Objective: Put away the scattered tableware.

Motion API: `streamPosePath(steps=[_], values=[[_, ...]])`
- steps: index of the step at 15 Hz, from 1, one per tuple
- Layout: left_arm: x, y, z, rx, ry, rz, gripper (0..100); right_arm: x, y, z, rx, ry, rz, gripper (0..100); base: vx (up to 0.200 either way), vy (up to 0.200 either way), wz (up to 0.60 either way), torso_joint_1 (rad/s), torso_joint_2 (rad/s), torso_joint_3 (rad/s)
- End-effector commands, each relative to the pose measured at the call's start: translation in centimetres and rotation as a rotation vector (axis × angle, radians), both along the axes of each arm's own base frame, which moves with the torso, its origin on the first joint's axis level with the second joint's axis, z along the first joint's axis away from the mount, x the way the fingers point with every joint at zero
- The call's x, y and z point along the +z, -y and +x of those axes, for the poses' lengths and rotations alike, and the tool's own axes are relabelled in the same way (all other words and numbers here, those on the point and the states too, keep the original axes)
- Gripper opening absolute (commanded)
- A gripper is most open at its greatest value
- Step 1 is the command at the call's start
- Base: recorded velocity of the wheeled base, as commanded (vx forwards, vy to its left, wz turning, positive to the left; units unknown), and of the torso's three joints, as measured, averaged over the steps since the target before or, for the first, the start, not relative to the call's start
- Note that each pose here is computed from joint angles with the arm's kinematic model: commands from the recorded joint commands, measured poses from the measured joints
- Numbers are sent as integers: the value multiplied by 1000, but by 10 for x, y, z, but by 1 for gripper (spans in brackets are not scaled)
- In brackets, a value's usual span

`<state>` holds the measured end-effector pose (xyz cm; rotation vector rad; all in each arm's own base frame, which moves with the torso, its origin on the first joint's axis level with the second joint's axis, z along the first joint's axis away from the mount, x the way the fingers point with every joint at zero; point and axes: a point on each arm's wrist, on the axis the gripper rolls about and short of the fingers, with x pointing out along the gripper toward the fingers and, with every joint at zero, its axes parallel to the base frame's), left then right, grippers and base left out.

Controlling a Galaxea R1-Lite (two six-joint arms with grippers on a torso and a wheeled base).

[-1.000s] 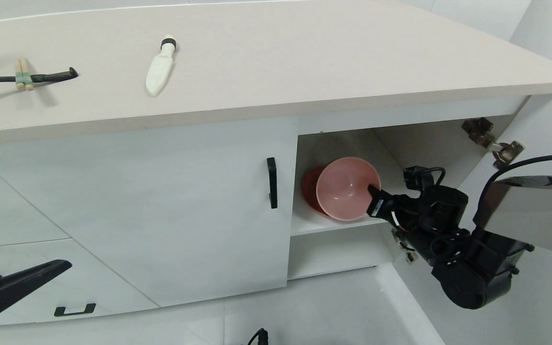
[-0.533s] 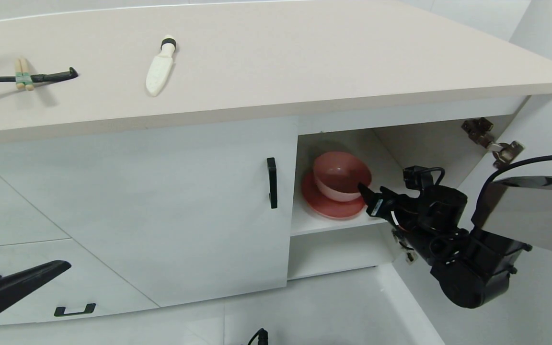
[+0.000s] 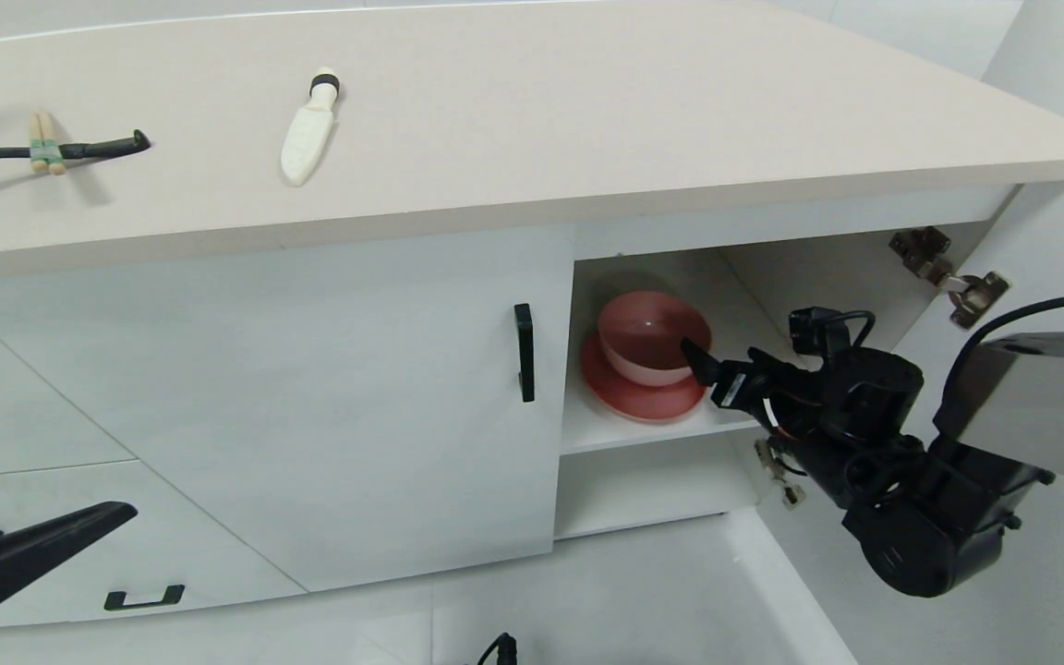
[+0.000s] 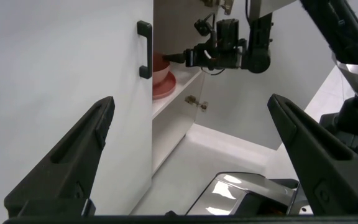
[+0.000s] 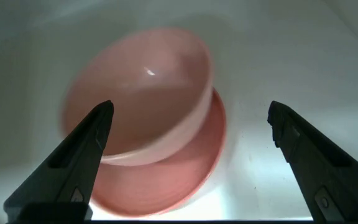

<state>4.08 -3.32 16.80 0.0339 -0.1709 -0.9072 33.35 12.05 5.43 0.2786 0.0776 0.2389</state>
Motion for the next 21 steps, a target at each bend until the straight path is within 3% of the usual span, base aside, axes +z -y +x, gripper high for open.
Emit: streamPosePath(steps=[1,3,7,12,16,21], values=[[0,0,0,0,0,-1,100,15,-4,-22,33,7,-6,100,0,0,0,0,0,0],[0,0,-1,0,4,-3,100,14,-7,-40,69,-11,-77,100,0,0,0,0,0,0],[1,-1,-1,0,9,-4,100,21,-6,-69,106,-36,-89,100,0,0,0,0,0,0],[1,0,-1,3,4,-3,100,48,17,-135,144,-27,-87,100,0,0,0,0,0,0],[0,0,-1,2,-1,-4,100,51,23,-160,177,-30,-90,100,0,0,0,0,0,0],[-1,-3,-3,24,12,-10,100,80,38,-184,168,127,-79,100,0,0,0,0,0,0]])
